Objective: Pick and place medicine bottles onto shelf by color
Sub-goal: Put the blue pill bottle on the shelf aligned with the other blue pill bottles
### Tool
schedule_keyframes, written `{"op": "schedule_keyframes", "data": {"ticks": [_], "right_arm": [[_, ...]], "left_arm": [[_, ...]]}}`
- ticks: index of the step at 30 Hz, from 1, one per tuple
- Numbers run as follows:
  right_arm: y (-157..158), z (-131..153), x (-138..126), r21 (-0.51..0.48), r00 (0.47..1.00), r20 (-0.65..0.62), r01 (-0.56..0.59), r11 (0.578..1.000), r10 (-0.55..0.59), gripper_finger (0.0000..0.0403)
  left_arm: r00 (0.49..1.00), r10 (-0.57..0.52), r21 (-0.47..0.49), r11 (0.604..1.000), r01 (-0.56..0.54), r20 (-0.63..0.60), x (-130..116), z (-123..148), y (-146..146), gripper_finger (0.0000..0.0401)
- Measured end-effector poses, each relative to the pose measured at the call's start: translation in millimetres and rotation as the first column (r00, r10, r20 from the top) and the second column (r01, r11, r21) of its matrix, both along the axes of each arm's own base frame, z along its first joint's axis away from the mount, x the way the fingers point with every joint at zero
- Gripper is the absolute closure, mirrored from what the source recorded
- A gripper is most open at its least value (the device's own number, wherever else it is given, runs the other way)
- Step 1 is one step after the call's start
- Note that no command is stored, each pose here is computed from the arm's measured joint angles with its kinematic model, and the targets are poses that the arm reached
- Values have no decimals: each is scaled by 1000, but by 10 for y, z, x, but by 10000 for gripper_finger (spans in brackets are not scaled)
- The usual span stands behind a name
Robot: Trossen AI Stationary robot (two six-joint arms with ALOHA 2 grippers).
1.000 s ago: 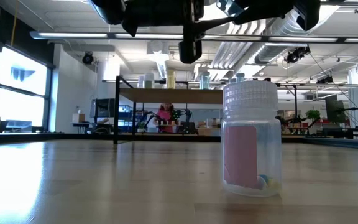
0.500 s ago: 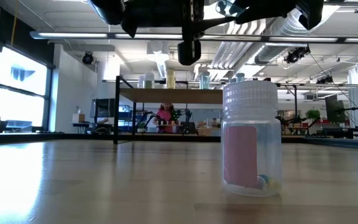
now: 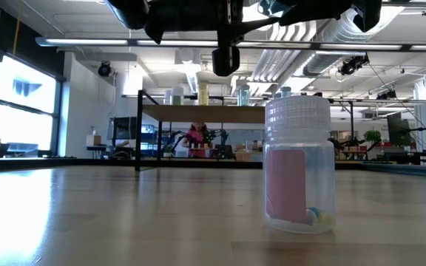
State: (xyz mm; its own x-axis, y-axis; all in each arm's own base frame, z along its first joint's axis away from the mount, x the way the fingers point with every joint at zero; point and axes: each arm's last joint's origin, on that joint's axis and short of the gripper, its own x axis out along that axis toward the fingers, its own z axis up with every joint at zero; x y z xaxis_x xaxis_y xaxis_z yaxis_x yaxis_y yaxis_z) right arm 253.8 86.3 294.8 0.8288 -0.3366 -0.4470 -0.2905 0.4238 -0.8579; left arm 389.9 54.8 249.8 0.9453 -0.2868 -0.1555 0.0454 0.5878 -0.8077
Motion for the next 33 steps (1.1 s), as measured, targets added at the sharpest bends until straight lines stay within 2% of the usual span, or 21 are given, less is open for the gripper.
{"op": "schedule_keyframes", "data": {"ticks": [10, 28, 33], "right_arm": [[7, 7, 13, 69, 999, 33, 20, 997, -22, 222], [12, 55, 30, 85, 991, 108, 76, 993, -85, 219], [62, 82, 7, 63, 978, 154, 131, 989, -139, 219]], "left_arm": [[999, 31, 78, 996, -34, 39, -2, 28, 54, 301], [997, 72, 93, 993, -75, 40, -35, 25, 233, 308], [993, 103, 113, 988, -108, 49, -63, 28, 366, 308]]}}
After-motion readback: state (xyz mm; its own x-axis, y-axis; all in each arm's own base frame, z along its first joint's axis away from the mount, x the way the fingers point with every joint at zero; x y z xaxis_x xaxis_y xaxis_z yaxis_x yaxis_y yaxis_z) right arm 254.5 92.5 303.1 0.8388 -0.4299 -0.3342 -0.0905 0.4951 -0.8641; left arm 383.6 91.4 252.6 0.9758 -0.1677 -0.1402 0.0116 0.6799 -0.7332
